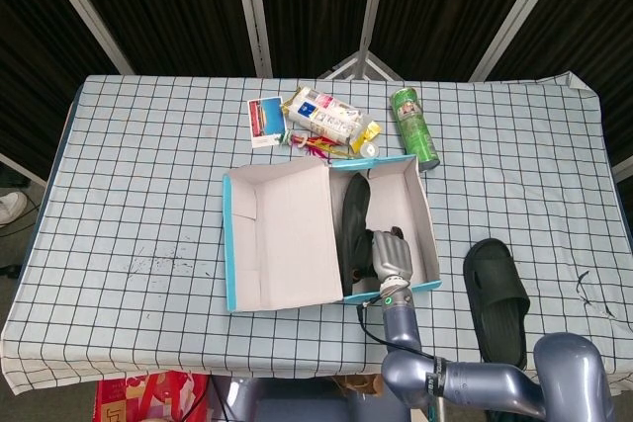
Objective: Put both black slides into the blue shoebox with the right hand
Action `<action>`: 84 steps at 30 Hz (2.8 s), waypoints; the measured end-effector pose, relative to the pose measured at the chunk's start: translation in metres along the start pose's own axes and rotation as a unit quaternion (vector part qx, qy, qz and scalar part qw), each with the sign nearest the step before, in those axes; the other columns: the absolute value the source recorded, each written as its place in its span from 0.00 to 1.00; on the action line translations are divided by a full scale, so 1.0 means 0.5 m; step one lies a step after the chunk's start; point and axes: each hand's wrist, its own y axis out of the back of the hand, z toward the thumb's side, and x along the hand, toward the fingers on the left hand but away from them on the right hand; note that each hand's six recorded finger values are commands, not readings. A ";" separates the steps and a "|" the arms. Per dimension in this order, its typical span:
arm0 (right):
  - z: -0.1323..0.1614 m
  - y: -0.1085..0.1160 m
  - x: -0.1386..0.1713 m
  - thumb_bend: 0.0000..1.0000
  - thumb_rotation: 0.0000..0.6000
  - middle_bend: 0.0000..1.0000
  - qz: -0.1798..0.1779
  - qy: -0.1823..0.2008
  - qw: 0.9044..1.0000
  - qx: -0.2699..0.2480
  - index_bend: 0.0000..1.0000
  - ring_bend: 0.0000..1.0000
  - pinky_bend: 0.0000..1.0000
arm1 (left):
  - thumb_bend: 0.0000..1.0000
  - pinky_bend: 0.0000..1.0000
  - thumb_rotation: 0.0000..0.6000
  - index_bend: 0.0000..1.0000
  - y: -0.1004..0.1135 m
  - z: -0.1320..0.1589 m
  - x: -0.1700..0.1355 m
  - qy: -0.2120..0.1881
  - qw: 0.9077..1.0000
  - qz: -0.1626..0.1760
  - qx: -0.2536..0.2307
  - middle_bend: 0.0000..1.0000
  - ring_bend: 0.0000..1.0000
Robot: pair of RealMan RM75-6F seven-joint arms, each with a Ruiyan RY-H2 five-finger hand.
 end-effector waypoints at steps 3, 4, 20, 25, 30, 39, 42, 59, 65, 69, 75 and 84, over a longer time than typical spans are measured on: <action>0.001 0.002 0.001 0.67 1.00 0.40 -0.005 0.003 1.000 0.010 0.62 0.26 0.08 | 0.37 0.09 1.00 0.09 0.000 0.000 0.000 0.000 1.000 0.000 0.000 0.00 0.00; 0.002 0.003 0.002 0.67 1.00 0.40 -0.007 0.004 1.000 0.013 0.62 0.26 0.08 | 0.37 0.09 1.00 0.09 0.000 0.000 0.000 0.000 1.000 0.000 0.000 0.00 0.00; 0.039 0.042 0.020 0.57 1.00 0.20 0.003 0.016 0.999 -0.032 0.32 0.14 0.08 | 0.37 0.09 1.00 0.09 -0.001 0.001 0.000 0.000 1.000 -0.002 0.001 0.00 0.00; 0.054 0.068 0.024 0.53 1.00 0.16 -0.003 0.013 0.998 -0.063 0.27 0.11 0.08 | 0.37 0.09 1.00 0.09 -0.001 0.001 0.000 0.000 1.000 -0.002 0.001 0.00 0.00; 0.062 0.097 0.030 0.50 1.00 0.14 -0.012 0.009 0.997 -0.074 0.24 0.10 0.08 | 0.37 0.09 1.00 0.09 -0.001 0.001 0.000 -0.001 1.000 -0.002 0.001 0.00 0.00; 0.070 0.129 0.049 0.47 1.00 0.09 -0.006 0.006 0.999 -0.053 0.18 0.05 0.04 | 0.37 0.09 1.00 0.09 -0.001 0.002 -0.002 -0.002 1.000 -0.003 0.000 0.00 0.00; 0.069 0.136 0.054 0.46 1.00 0.07 -0.002 0.003 0.999 -0.041 0.17 0.04 0.04 | 0.37 0.09 1.00 0.09 -0.001 0.002 -0.002 -0.002 1.000 -0.003 0.000 0.00 0.00; 0.050 0.152 0.062 0.34 1.00 0.05 0.040 -0.005 0.999 -0.005 0.11 0.02 0.01 | 0.37 0.09 1.00 0.09 -0.003 0.004 -0.002 -0.002 1.000 -0.005 0.001 0.00 0.00; 0.048 0.151 0.065 0.23 1.00 0.00 0.051 -0.001 0.999 -0.002 0.04 0.02 0.01 | 0.37 0.09 1.00 0.09 -0.002 0.004 -0.002 -0.002 1.000 -0.004 0.001 0.00 0.00; 0.049 0.149 0.067 0.19 1.00 0.00 0.055 0.003 0.998 -0.007 0.01 0.02 0.01 | 0.37 0.09 1.00 0.09 -0.003 0.004 -0.003 -0.002 1.000 -0.004 0.001 0.00 0.00; 0.047 0.151 0.066 0.19 1.00 0.00 0.054 0.004 0.998 -0.013 0.00 0.02 0.01 | 0.37 0.09 1.00 0.09 -0.002 0.003 -0.002 -0.001 1.000 -0.003 0.001 0.00 0.00; 0.041 0.187 0.067 0.19 1.00 0.00 0.030 0.001 0.999 -0.011 0.00 0.02 0.01 | 0.37 0.09 1.00 0.09 -0.003 0.003 -0.002 -0.002 1.000 -0.005 0.001 0.00 0.00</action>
